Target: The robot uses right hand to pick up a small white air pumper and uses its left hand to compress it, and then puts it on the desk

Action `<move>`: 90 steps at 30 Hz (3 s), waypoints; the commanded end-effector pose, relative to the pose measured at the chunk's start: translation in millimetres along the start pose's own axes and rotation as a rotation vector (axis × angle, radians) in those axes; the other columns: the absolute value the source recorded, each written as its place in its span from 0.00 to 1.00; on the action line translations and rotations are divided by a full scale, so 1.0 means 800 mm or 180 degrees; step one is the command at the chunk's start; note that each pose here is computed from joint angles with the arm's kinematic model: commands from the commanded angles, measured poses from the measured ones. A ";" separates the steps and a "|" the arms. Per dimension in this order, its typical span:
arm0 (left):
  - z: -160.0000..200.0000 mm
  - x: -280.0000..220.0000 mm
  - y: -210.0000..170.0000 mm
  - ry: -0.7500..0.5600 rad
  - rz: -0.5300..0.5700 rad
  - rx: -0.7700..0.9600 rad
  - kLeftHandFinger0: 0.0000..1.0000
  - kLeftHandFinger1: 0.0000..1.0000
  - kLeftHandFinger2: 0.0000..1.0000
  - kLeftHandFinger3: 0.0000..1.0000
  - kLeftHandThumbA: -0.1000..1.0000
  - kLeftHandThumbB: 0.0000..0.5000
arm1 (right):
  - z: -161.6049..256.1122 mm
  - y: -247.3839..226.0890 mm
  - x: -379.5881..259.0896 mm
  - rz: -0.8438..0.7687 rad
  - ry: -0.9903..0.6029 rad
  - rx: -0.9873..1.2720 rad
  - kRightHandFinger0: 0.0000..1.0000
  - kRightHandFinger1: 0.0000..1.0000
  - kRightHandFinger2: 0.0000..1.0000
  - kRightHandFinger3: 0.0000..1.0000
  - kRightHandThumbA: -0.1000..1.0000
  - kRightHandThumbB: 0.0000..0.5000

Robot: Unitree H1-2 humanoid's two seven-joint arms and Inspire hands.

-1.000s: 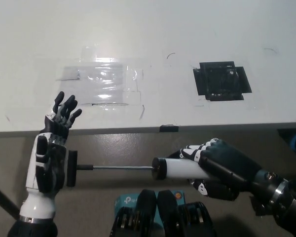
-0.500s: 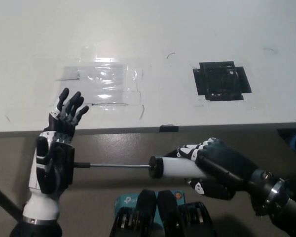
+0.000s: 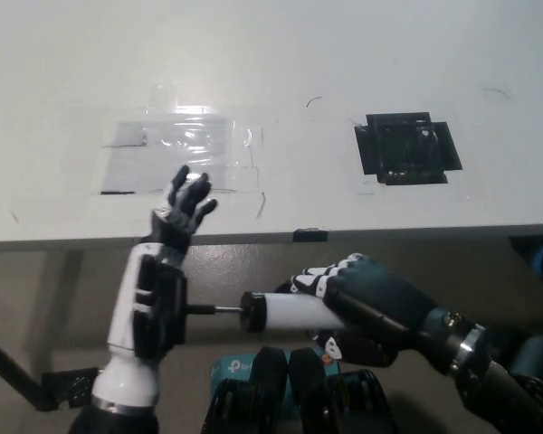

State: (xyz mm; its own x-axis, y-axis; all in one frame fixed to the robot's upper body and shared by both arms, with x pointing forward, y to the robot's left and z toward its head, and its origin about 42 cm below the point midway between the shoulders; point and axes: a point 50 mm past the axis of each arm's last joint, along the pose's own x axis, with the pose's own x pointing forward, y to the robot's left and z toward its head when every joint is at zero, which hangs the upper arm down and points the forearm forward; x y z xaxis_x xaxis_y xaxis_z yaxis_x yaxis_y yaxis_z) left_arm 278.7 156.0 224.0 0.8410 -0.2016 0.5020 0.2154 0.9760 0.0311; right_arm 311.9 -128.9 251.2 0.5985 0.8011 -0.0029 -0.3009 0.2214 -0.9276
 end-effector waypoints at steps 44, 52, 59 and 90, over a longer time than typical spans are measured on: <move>-0.030 -0.086 0.087 0.0653 0.0510 0.0434 1.00 1.00 1.00 1.00 1.00 0.41 | -0.187 -0.191 0.028 -0.0757 0.1261 -0.0273 0.00 0.40 0.73 0.90 0.00 0.31; -0.036 -0.101 0.072 0.0684 0.0411 0.0467 1.00 1.00 1.00 1.00 1.00 0.28 | -0.241 -0.196 0.059 -0.0727 0.1645 -0.0353 0.01 0.42 0.80 0.94 0.00 0.27; -0.036 -0.100 0.071 0.0639 0.0389 0.0429 1.00 1.00 1.00 1.00 1.00 0.27 | -0.260 -0.188 0.068 -0.0401 0.1769 0.0001 0.87 1.00 1.00 1.00 0.48 0.74; -0.042 -0.066 0.068 0.0512 0.0268 0.0504 1.00 1.00 1.00 1.00 1.00 0.25 | -0.069 -0.321 -0.062 -0.2881 -0.0204 -0.0152 1.00 1.00 1.00 1.00 1.00 0.75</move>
State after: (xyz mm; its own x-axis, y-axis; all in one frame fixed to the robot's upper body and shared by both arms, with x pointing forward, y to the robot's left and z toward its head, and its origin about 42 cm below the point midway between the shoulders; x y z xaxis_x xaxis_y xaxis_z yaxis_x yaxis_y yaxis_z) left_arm 252.7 222.4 155.3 0.9515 -0.0897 0.2942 0.0539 0.9904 0.1276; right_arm 471.7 -252.1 396.1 0.8041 0.4167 0.4241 0.1223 0.5821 -0.8039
